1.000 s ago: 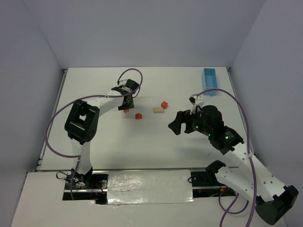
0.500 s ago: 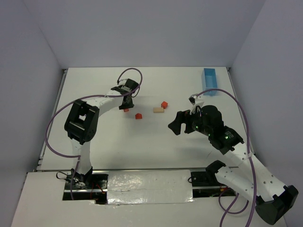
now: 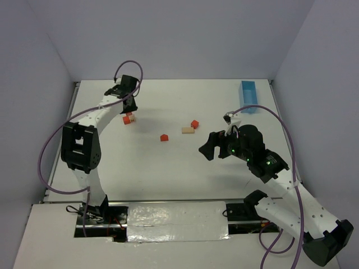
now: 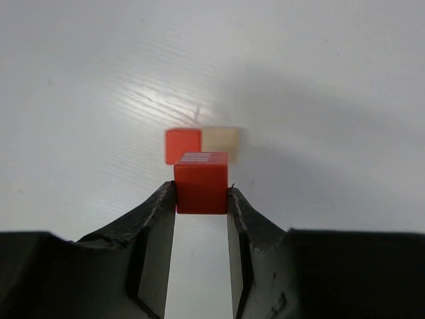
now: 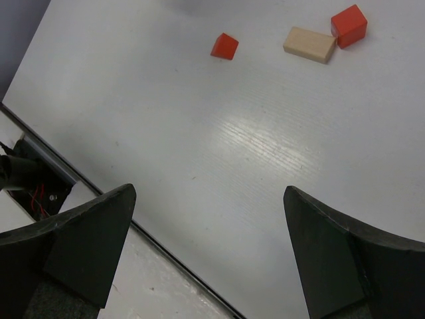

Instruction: Build the wood block tower

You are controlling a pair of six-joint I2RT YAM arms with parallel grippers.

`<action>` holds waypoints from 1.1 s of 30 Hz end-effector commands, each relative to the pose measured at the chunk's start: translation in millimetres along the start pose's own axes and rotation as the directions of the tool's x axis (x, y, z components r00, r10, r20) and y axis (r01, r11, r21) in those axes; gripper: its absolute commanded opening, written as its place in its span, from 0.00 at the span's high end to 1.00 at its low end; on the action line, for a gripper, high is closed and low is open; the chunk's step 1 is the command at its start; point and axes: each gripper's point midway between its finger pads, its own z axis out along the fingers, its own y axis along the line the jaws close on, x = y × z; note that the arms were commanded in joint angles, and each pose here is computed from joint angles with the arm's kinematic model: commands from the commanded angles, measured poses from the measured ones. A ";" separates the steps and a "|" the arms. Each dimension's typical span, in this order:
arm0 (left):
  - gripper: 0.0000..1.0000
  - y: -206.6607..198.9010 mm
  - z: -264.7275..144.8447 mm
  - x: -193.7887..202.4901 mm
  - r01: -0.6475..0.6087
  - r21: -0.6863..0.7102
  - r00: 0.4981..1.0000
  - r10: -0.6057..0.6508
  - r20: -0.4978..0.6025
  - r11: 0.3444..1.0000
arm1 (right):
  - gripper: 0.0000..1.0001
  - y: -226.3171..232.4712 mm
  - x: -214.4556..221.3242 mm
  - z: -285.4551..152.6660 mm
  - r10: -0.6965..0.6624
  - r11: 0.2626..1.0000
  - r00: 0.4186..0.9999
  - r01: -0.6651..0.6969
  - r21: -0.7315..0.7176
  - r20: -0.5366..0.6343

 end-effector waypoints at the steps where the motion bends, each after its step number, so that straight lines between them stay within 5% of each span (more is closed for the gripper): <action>1: 1.00 26.4 -3.8 -24.9 -0.056 -0.007 0.998 0.056 0.003 0.998 | 0.00 5.8 -11.7 3.0 -0.021 0.999 0.999 0.023 -0.033 0.046; 9: 0.97 51.0 22.2 -30.3 -0.028 0.000 0.997 0.028 -0.073 1.000 | 0.00 9.3 -9.6 2.6 -0.022 0.998 0.999 0.024 -0.056 0.041; 21: 0.90 29.4 28.8 -21.5 0.023 0.100 0.997 -0.016 -0.073 0.995 | 0.00 10.1 -8.4 3.8 -0.023 0.998 0.999 0.025 -0.061 0.032; 33: 0.85 23.4 38.3 -4.9 -0.014 0.052 0.993 0.020 -0.117 0.999 | 0.00 10.0 -5.4 5.0 -0.020 0.998 1.000 0.022 -0.066 0.024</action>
